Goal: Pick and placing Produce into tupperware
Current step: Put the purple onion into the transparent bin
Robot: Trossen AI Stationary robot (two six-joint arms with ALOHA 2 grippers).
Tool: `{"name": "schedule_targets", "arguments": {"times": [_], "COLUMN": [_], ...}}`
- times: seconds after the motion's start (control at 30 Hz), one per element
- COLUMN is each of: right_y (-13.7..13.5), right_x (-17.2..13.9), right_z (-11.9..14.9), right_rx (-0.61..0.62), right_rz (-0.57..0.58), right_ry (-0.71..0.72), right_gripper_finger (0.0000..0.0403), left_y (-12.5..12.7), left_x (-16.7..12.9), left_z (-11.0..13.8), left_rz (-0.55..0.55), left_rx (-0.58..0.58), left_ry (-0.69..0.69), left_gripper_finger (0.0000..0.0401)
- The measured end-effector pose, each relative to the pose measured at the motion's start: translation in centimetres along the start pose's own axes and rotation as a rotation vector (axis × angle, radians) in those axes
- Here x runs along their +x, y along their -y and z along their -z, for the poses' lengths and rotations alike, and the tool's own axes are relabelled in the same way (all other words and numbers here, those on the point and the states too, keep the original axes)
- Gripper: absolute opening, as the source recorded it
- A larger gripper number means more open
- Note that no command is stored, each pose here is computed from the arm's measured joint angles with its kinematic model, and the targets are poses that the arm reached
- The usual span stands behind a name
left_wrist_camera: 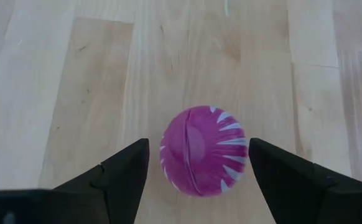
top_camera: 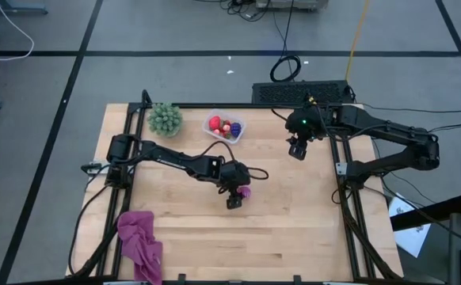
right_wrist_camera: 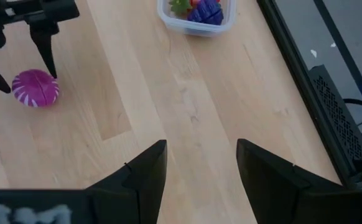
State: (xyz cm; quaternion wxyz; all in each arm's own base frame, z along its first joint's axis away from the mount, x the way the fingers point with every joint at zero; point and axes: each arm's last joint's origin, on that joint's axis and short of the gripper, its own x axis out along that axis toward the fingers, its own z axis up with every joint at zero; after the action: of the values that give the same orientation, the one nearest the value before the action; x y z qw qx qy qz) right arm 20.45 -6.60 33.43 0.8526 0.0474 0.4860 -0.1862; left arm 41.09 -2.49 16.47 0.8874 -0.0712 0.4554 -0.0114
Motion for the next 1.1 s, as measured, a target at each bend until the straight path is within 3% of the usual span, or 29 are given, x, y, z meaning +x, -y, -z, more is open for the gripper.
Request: {"name": "schedule_targets", "arguments": {"times": [1.1], "right_y": [0.0], "right_x": [0.0], "right_z": [-0.4], "right_rx": [0.001], "right_rz": [-0.001], "right_ry": [0.039], "right_gripper_finger": [0.0183], "left_y": [-0.8], "left_x": [3.0], "left_z": [1.3], "left_rz": [0.01], "left_rx": [-0.016], "left_ry": [-0.063], "left_gripper_finger": [0.0287]}}
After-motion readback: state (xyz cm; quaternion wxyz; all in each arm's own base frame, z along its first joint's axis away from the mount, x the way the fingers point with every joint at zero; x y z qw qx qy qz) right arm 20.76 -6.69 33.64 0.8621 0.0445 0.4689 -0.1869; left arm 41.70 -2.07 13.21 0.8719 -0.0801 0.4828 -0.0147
